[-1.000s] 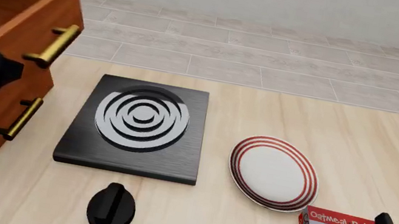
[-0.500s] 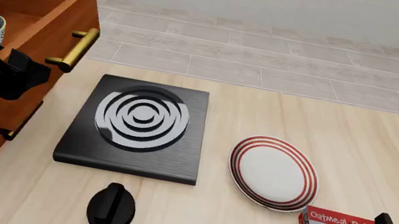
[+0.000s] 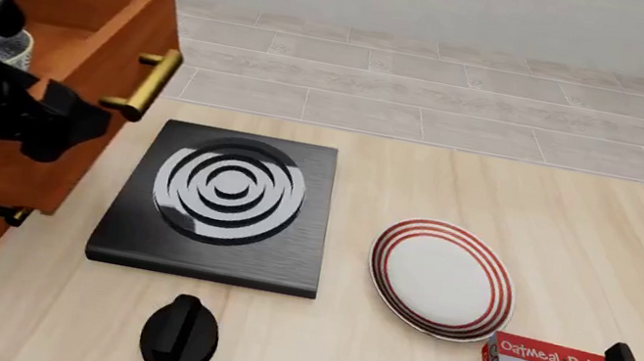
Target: Pick the akita bowl in the top layer of the wooden cabinet and place it on the plate.
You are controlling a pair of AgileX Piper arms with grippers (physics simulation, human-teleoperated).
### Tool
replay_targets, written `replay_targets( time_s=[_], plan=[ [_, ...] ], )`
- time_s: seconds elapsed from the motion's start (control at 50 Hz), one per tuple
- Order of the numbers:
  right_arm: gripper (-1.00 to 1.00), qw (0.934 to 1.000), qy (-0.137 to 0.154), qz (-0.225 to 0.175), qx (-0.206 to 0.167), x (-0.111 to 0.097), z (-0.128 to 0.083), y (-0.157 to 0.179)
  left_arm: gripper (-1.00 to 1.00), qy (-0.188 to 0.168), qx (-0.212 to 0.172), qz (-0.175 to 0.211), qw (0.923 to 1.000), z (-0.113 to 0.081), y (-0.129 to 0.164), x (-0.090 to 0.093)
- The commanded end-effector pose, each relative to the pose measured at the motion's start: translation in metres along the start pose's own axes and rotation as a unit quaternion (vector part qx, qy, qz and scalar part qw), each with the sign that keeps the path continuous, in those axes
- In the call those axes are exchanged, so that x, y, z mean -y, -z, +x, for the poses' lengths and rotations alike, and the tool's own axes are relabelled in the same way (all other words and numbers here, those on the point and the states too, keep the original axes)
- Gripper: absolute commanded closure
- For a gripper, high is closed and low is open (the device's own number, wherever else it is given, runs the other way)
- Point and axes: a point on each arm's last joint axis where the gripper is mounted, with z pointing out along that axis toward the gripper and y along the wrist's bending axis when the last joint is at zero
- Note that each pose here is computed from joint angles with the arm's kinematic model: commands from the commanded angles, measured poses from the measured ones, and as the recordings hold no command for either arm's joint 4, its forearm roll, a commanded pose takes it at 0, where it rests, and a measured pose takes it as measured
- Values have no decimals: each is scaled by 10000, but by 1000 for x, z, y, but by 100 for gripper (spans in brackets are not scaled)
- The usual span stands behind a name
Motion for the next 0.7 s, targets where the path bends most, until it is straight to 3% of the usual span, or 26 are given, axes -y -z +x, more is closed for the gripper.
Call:
replay_targets(
  time_s=[0.02,0.7],
  plan=[
    [-100,10000,-5,-1,2,0,0,0,-100,-103,3,233,9997,-7,-4,9],
    [-100,10000,-39,7,-1,0,0,1,-100,-236,204,534,9981,-31,2,23]
  ],
)
